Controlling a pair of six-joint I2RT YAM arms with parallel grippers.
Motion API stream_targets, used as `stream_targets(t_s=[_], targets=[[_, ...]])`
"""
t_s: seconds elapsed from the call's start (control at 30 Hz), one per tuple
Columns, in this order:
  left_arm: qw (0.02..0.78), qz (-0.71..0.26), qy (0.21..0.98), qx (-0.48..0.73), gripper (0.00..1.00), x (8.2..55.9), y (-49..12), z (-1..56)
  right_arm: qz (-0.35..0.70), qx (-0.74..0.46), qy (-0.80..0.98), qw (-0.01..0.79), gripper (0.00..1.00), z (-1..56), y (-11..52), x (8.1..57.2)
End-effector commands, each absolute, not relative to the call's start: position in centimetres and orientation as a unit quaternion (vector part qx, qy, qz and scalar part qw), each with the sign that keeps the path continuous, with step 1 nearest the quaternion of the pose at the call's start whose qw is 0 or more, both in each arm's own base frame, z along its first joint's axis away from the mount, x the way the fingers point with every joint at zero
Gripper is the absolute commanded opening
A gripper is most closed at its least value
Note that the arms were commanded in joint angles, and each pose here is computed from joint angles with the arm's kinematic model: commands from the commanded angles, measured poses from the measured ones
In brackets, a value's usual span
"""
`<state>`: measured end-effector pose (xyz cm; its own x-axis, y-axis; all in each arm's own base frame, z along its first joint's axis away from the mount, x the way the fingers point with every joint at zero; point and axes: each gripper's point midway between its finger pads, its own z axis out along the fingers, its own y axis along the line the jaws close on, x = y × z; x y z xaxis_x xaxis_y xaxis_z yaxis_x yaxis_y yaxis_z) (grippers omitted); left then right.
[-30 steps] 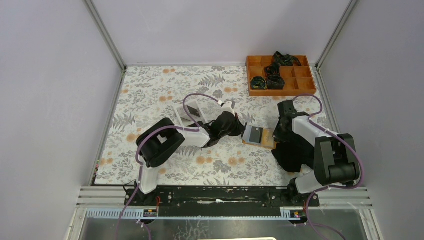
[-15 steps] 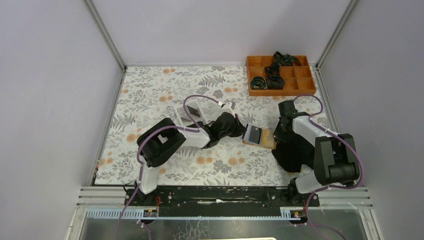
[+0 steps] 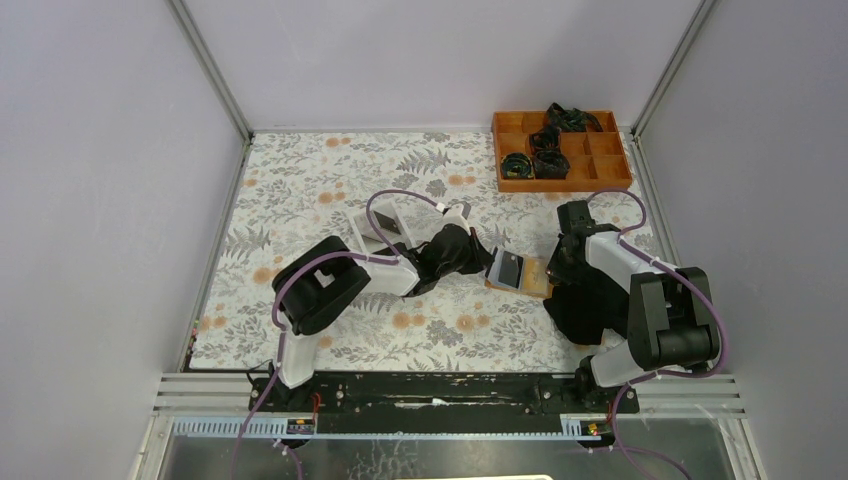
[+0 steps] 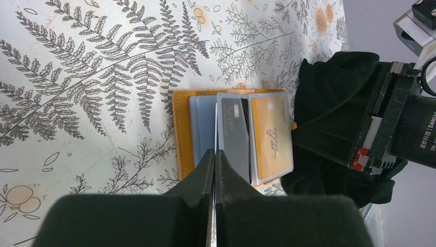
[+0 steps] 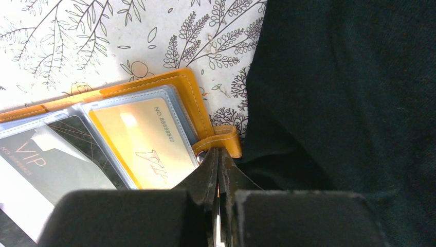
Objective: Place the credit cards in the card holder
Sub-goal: Turn over the card slot in the card holder.
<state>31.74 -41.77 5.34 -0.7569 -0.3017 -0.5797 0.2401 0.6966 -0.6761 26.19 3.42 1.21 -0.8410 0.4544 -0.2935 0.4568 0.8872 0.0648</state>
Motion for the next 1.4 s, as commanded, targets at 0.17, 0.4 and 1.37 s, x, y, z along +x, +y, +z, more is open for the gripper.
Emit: stream_targets(t_s=[0.17,0.4,1.37], targets=[[0.364,-0.444,0.819,-0.016,0.0,32.0,-43.9,9.6,-0.025,0.24,0.961,0.133,0.0,-0.8,2.6,25.3],[0.361,-0.46,0.811,-0.01,0.0,31.8,-44.7,10.5,-0.021,0.242,0.961,0.133,0.0,-0.8,2.8,25.4],[0.342,-0.464,0.817,0.013,0.0,30.2,-47.3,9.4,-0.034,0.258,0.954,0.147,0.0,-0.1,2.0,25.2]])
